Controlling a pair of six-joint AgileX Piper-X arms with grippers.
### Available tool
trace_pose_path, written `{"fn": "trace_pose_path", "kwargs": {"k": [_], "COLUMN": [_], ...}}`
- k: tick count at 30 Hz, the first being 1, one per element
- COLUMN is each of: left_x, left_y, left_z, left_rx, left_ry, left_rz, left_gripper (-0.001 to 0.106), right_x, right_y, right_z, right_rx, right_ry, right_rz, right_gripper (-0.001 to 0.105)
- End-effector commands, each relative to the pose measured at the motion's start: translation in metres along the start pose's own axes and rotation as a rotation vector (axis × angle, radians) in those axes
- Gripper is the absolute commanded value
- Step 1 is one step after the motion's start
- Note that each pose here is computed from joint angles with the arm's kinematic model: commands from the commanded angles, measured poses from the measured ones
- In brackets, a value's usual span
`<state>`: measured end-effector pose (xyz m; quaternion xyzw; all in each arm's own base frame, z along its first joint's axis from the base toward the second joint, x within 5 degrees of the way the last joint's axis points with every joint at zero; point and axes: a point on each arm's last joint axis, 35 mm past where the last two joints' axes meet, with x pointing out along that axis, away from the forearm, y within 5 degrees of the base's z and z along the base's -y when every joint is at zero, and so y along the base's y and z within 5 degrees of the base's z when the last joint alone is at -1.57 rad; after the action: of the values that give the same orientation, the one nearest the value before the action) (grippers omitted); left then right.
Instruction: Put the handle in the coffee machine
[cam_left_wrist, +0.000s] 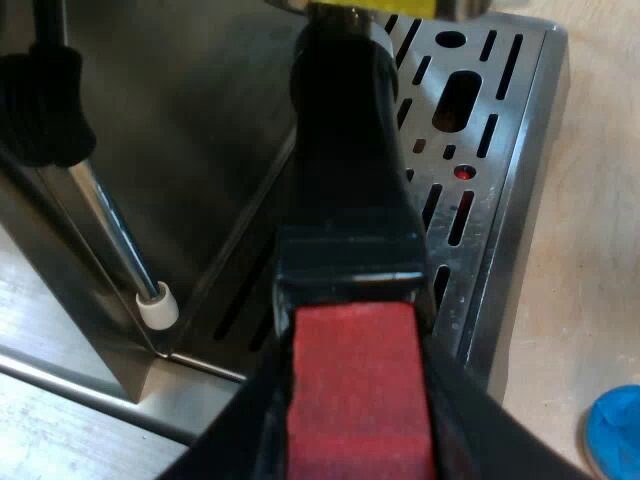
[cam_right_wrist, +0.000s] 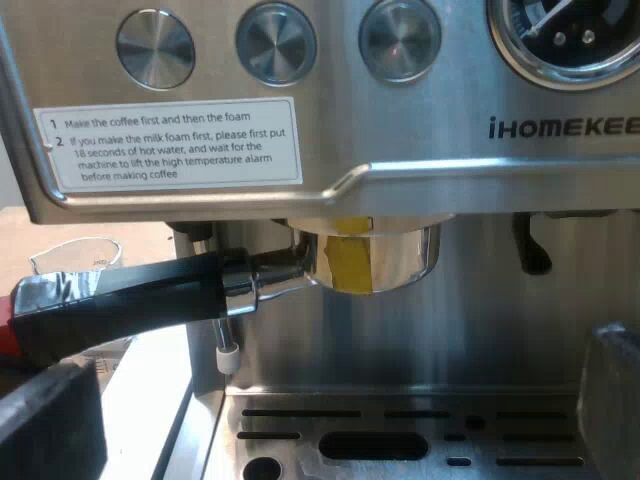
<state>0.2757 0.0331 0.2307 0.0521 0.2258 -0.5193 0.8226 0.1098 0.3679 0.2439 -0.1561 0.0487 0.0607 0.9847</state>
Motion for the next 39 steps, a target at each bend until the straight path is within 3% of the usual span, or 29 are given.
{"fn": "trace_pose_path", "kwargs": {"k": [1, 14, 23, 29, 34, 39], "left_x": [-0.001, -0.011, -0.012, -0.012, -0.012, -0.012], "left_y": [-0.002, -0.014, -0.016, -0.009, -0.006, -0.009], "left_z": [0.010, 0.025, 0.025, 0.028, 0.031, 0.031], "left_rx": [0.032, 0.117, 0.065, 0.021, 0.060, 0.024], "left_ry": [-0.101, -0.146, -0.173, -0.183, -0.196, -0.236], "left_rz": [-0.055, -0.053, -0.077, -0.064, -0.046, -0.099], "left_gripper": [0.001, 0.001, 0.001, 0.001, 0.001, 0.001], "right_x": [0.002, 0.002, 0.002, 0.002, 0.002, 0.002], "right_y": [-0.002, -0.002, -0.002, -0.002, -0.002, -0.002], "right_z": [0.002, 0.002, 0.002, 0.002, 0.002, 0.002], "right_rx": [-0.005, -0.005, -0.005, -0.003, -0.004, -0.004], "right_ry": [-0.002, -0.002, -0.002, -0.002, -0.002, -0.002], "right_rz": [-0.016, -0.016, -0.016, -0.016, -0.016, -0.016], "right_gripper": [0.098, 0.098, 0.098, 0.098, 0.098, 0.098]}}
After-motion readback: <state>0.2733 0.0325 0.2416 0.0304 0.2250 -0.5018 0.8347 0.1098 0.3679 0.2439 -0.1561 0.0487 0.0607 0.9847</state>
